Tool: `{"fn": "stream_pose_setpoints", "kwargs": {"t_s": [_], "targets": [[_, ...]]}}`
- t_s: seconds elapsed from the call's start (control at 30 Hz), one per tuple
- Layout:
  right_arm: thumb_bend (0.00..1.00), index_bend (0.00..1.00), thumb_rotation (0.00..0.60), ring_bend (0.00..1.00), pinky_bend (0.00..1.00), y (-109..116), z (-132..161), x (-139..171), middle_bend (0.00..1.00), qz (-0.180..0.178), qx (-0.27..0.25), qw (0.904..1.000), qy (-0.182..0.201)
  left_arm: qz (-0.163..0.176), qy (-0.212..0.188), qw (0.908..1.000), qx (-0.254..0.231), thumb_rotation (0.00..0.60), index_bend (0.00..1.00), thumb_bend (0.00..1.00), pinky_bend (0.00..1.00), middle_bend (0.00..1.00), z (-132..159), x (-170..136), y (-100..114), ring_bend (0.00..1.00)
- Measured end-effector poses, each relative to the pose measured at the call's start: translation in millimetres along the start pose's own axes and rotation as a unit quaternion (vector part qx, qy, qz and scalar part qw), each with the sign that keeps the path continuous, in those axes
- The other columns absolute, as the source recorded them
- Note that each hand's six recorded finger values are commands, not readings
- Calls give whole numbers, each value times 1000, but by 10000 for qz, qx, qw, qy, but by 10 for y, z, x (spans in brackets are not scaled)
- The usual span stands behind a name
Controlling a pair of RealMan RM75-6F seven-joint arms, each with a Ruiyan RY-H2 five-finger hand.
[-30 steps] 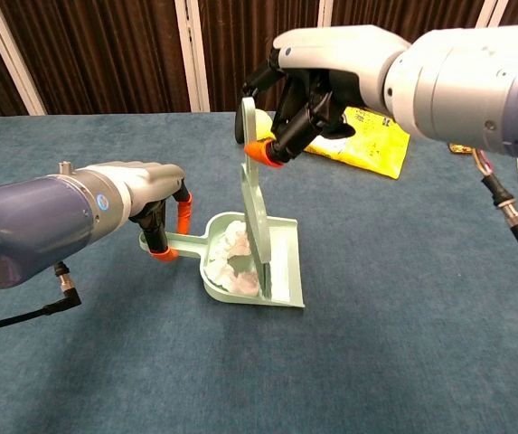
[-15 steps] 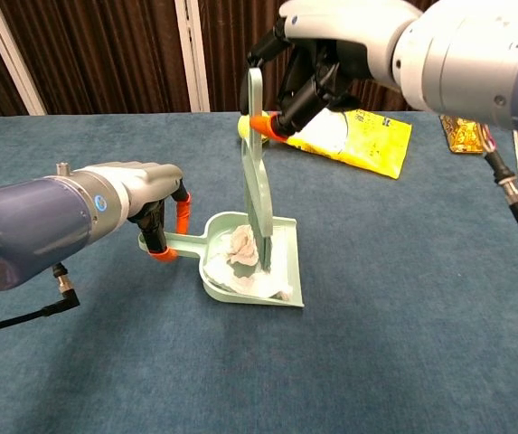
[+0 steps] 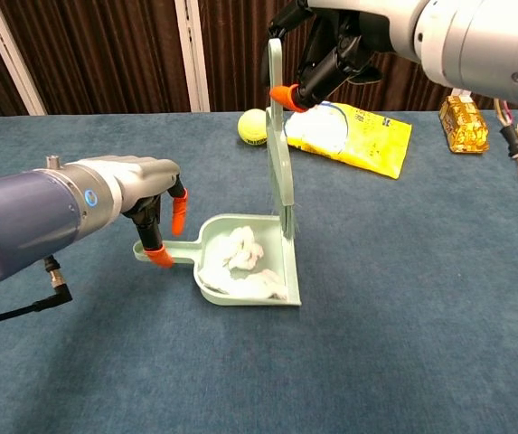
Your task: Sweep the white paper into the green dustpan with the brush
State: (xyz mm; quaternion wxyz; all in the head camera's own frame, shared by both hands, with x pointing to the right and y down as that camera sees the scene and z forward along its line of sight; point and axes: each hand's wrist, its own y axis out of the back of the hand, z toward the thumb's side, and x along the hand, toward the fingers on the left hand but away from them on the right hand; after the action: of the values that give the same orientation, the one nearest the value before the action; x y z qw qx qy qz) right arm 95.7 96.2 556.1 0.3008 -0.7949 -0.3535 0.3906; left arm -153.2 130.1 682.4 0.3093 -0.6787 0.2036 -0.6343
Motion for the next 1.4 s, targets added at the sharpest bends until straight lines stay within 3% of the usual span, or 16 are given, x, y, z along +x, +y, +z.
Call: {"fn": "stream_pose_setpoints", "kwargs": {"t_s": [0.17,0.47,0.93,1.03,1.23,1.4], "targets": [[495,814,600,968,911,-4,25,18,946,-5,-12,10000,34,10,18,9999,102,600,430,73,1000,1000,-40,-26,32,992],[494,814,600,968,911,58,-59,28,946,-153,234,9996,-58,104,-20,9999,-89,600,399,65,1000,1000,-124,-94,119,991],[495,814,600,968,911,277,-629,166,946,-459,1221,9899,-554,1002,-637,9895,-821,600,378,65,990,952,-494,-476,512,940],[496,814,600,968,911,282,-756,213,946,-461,1608,9838,-646,1236,-746,9855,-887,600,372,65,948,911,-634,-601,571,907],[495,814,600,968,911,309,-1013,307,946,-533,2546,9616,-879,1670,-928,9770,-945,600,361,65,831,812,-972,-888,623,801],[495,806,600,961,907,312,-1182,372,946,-634,3458,9301,-1060,1821,-979,9729,-1033,600,330,65,684,653,-1279,-1132,560,673]]}}
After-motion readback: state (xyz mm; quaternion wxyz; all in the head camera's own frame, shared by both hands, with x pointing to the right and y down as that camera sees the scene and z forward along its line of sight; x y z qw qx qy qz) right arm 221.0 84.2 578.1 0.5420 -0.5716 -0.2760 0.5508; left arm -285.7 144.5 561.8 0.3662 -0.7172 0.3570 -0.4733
